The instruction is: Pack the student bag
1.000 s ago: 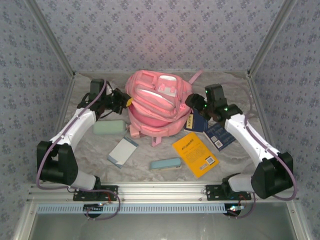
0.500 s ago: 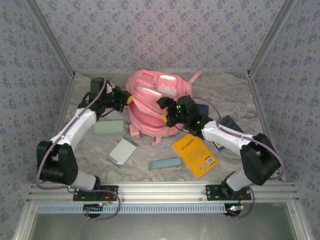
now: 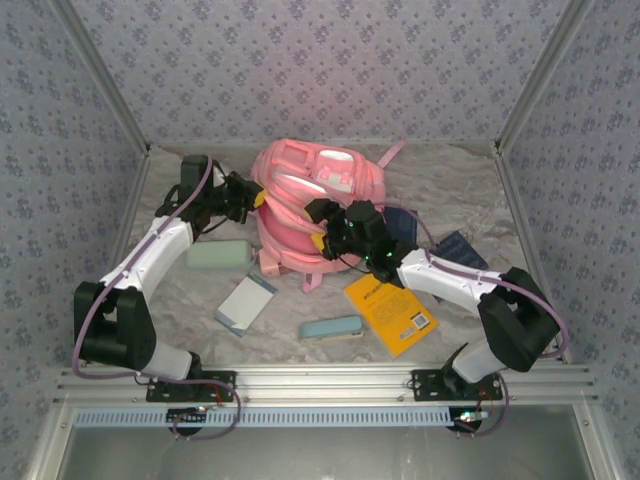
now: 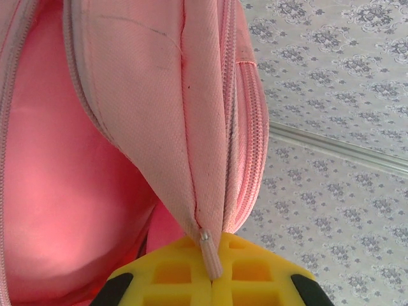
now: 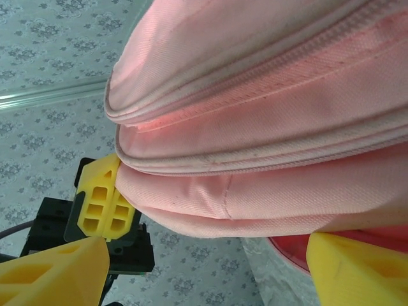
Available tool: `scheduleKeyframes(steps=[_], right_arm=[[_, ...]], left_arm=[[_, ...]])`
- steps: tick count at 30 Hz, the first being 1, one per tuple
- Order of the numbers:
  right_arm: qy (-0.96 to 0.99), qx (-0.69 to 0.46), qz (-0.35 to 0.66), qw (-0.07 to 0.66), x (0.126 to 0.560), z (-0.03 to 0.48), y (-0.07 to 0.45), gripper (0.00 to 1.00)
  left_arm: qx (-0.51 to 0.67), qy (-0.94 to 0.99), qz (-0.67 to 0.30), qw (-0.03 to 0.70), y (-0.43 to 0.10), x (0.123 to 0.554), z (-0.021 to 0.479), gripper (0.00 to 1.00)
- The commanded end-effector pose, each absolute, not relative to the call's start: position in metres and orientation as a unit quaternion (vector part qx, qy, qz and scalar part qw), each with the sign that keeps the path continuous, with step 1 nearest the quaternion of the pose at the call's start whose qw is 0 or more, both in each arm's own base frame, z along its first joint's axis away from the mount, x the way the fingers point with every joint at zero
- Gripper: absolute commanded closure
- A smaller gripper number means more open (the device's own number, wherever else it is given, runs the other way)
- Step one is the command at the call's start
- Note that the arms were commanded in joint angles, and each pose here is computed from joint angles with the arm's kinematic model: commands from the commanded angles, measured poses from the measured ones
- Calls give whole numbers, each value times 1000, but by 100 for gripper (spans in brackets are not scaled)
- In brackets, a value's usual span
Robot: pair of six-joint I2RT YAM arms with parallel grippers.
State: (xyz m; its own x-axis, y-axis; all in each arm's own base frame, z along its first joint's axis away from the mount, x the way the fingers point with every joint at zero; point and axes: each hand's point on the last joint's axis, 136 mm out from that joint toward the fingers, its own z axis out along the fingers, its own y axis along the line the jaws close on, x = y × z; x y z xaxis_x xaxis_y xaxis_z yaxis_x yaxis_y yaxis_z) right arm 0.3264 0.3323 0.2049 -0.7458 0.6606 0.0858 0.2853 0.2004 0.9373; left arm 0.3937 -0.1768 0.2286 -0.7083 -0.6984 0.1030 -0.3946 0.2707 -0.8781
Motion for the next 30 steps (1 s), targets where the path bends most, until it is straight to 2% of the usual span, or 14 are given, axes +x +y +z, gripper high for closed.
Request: scheduleKeyframes(steps=[1, 7, 11, 14, 17, 18, 21, 23, 27, 30], right_arm=[[768, 333, 519, 172, 329, 180, 322, 16], [783, 350, 455, 238, 370, 165, 278, 16], [780, 349, 435, 284, 403, 175, 251, 20], [778, 334, 446, 293, 421, 188, 251, 38], [779, 322, 449, 297, 431, 197, 248, 62], [780, 320, 447, 299, 433, 198, 245, 66], [788, 315, 440, 294, 438, 194, 236, 80], [790, 315, 443, 285, 442, 188, 231, 88], [790, 306, 461, 264, 452, 181, 228, 93], [798, 283, 468, 253, 456, 182, 231, 97]], left_arm=[[-326, 755, -534, 197, -181, 407, 278, 100], [-324, 753, -537, 201, -178, 399, 283, 100], [-324, 757, -529, 205, -175, 390, 281, 100], [-318, 768, -517, 204, -179, 382, 272, 100], [-281, 794, -503, 196, -195, 371, 263, 100], [-261, 808, -492, 193, -201, 367, 260, 98], [-200, 850, -444, 202, -205, 356, 254, 74], [-159, 873, -405, 218, -200, 352, 255, 63], [-24, 910, -320, 262, -195, 349, 266, 54], [104, 912, -277, 284, -211, 344, 273, 50]])
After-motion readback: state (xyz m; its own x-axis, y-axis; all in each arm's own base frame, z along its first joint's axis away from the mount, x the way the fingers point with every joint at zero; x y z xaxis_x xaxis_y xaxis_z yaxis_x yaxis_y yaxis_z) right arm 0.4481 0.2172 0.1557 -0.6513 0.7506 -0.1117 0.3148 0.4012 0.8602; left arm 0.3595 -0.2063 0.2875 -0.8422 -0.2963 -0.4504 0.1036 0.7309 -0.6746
